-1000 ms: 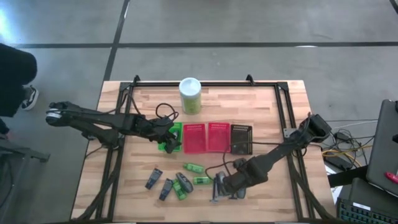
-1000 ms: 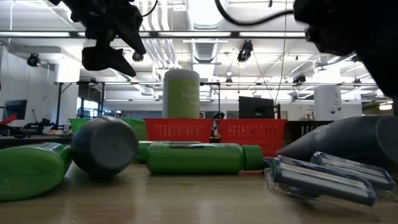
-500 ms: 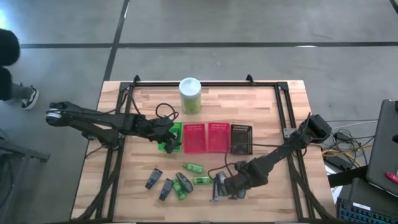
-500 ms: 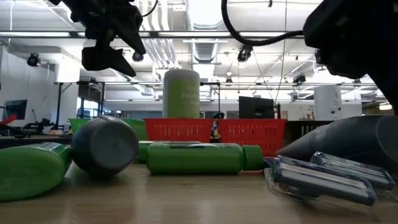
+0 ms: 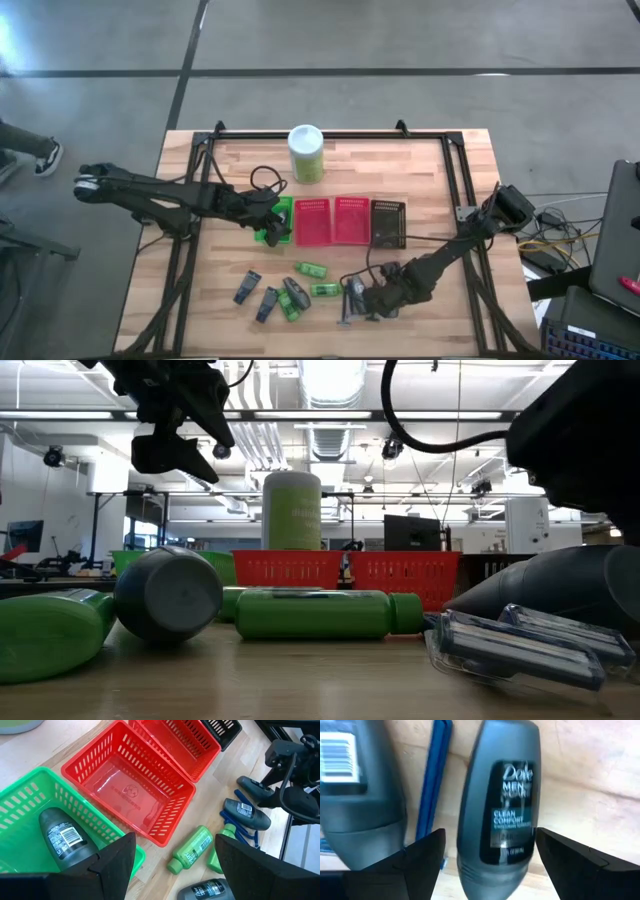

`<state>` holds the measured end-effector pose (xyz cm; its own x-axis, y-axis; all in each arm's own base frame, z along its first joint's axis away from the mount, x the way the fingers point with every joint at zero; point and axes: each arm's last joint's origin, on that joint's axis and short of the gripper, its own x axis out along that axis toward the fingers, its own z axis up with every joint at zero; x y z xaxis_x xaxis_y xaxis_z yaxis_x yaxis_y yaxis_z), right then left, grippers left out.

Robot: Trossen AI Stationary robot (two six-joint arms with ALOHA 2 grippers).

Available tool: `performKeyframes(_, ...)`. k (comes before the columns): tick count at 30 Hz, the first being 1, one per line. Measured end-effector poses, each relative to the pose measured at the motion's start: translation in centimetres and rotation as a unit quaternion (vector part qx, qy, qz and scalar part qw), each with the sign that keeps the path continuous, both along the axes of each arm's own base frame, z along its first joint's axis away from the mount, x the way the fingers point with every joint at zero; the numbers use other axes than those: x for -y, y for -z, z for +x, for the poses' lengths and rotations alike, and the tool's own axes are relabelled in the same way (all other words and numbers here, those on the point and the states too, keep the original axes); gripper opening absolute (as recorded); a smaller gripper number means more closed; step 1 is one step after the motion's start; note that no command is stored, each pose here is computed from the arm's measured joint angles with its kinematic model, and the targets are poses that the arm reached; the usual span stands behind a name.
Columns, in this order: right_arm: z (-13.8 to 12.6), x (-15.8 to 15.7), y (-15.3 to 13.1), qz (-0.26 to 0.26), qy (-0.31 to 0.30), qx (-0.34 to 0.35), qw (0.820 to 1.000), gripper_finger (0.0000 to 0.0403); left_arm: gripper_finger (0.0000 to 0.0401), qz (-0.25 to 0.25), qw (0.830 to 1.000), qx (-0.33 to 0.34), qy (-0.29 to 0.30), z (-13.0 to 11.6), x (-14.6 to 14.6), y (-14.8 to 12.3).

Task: Pick & Place Travel size toiletries
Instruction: Put the black deodorant into the green bin

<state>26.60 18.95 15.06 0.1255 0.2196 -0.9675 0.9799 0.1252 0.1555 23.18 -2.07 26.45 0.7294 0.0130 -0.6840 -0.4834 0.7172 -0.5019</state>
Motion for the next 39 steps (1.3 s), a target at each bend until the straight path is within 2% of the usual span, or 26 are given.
performKeyframes(10,0.2,-0.2,0.8,-0.002,-0.014,0.008,1.000,0.0283,0.0278,0.000,1.000,0.000,0.000,0.0,0.0,0.0)
performKeyframes(20,0.1,-0.1,0.8,-0.008,-0.051,0.013,0.999,0.0206,0.0278,0.000,1.000,0.000,-0.002,0.0,0.0,0.0)
performKeyframes(32,0.5,-0.3,0.3,-0.020,-0.094,0.035,0.995,0.0215,0.0278,-0.003,1.000,0.000,-0.006,0.0,0.0,0.0)
performKeyframes(39,1.3,-0.8,-1.6,-0.031,-0.146,0.055,0.987,0.0205,0.0278,-0.007,1.000,0.001,-0.010,0.0,0.0,0.0)
